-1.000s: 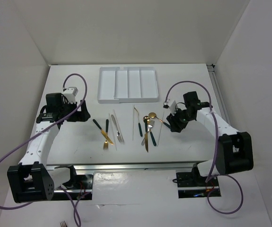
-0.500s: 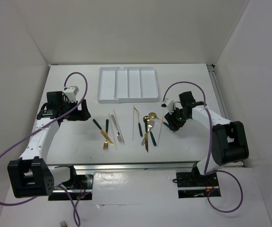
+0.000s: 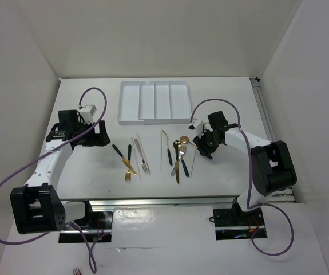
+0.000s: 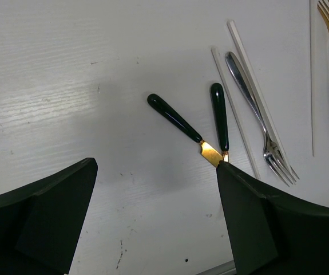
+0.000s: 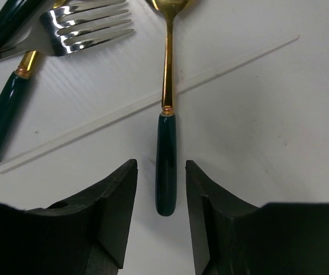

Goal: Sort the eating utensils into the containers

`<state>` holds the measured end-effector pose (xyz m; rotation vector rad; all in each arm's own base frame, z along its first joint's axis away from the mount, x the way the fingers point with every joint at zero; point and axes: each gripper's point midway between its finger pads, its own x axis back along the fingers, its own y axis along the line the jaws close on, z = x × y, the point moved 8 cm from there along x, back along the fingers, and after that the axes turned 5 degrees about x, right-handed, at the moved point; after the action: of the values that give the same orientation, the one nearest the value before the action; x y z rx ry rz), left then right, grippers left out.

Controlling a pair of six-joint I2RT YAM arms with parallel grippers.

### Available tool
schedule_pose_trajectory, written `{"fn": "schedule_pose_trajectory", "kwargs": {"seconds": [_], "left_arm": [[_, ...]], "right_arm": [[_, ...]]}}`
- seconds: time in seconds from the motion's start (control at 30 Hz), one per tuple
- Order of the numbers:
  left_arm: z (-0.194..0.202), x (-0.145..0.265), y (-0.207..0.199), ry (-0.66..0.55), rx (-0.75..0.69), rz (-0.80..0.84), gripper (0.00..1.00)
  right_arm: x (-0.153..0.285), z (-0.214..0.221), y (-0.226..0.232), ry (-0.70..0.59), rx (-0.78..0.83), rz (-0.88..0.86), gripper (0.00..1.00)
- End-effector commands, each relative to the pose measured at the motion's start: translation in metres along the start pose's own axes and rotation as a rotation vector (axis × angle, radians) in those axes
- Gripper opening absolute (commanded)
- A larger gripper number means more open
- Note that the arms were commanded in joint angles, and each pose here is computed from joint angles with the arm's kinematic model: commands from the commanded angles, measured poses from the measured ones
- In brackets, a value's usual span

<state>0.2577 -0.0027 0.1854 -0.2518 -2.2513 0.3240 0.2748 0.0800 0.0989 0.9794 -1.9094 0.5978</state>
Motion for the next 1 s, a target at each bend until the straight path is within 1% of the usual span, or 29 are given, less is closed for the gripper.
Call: {"fn": "schedule_pose_trajectory", "kwargs": {"seconds": [0.0, 0.03, 0.17, 0.33, 0.47, 0.6, 0.63, 0.7, 0.73, 0.77, 0.8, 0.83, 0.87, 0.9, 0.97], "left_arm": [[-0.015, 0.001, 0.0, -0.038, -0.039, 0.004, 1.0], [-0.015, 0.001, 0.001, -0.039, -0.039, -0.005, 1.0], [-0.017, 0.001, 0.001, -0.039, -0.039, -0.005, 1.0], [-0.016, -0.002, 0.003, -0.03, -0.036, -0.014, 1.0], [-0.017, -0.004, 0.004, -0.03, -0.036, -0.014, 1.0], [-0.013, -0.006, 0.005, -0.027, -0.025, -0.024, 1.0], [-0.012, -0.003, 0.004, -0.037, -0.028, -0.023, 1.0], [-0.006, -0.002, 0.005, -0.054, -0.025, -0.04, 1.0], [-0.005, -0.001, 0.006, -0.065, -0.028, -0.051, 1.0], [-0.005, 0.004, 0.004, -0.094, -0.024, -0.059, 1.0], [-0.002, 0.005, 0.006, -0.102, -0.014, -0.079, 1.0], [0.0, 0.006, 0.007, -0.108, -0.015, -0.091, 1.0], [-0.004, 0.011, 0.006, -0.143, -0.015, -0.103, 1.0], [-0.001, 0.012, 0.007, -0.143, -0.013, -0.116, 1.0], [-0.002, 0.013, 0.01, -0.169, 0.01, -0.161, 1.0]], "right_arm": [[-0.012, -0.005, -0.007, 0.004, -0.013, 0.078, 0.47], [-0.011, -0.009, -0.01, -0.009, -0.007, 0.098, 0.47], [-0.019, -0.007, -0.011, 0.029, -0.007, 0.103, 0.44], [-0.032, 0.001, -0.011, 0.083, -0.01, 0.098, 0.35], [-0.034, 0.005, -0.011, 0.098, -0.002, 0.104, 0.0], [-0.025, 0.003, -0.009, 0.07, 0.015, 0.117, 0.0], [-0.014, -0.005, -0.01, 0.027, 0.04, 0.134, 0.0], [-0.005, -0.007, -0.007, -0.01, 0.068, 0.148, 0.0], [0.008, -0.016, -0.008, -0.063, 0.111, 0.163, 0.0], [0.013, -0.017, -0.005, -0.084, 0.126, 0.162, 0.0], [0.018, -0.021, -0.001, -0.117, 0.133, 0.141, 0.0], [0.031, -0.025, 0.002, -0.166, 0.166, 0.155, 0.0], [0.038, -0.032, 0.006, -0.204, 0.212, 0.155, 0.0], [0.041, -0.03, 0.013, -0.218, 0.233, 0.146, 0.0], [0.057, -0.049, 0.018, -0.321, 0.303, 0.186, 0.0]]}}
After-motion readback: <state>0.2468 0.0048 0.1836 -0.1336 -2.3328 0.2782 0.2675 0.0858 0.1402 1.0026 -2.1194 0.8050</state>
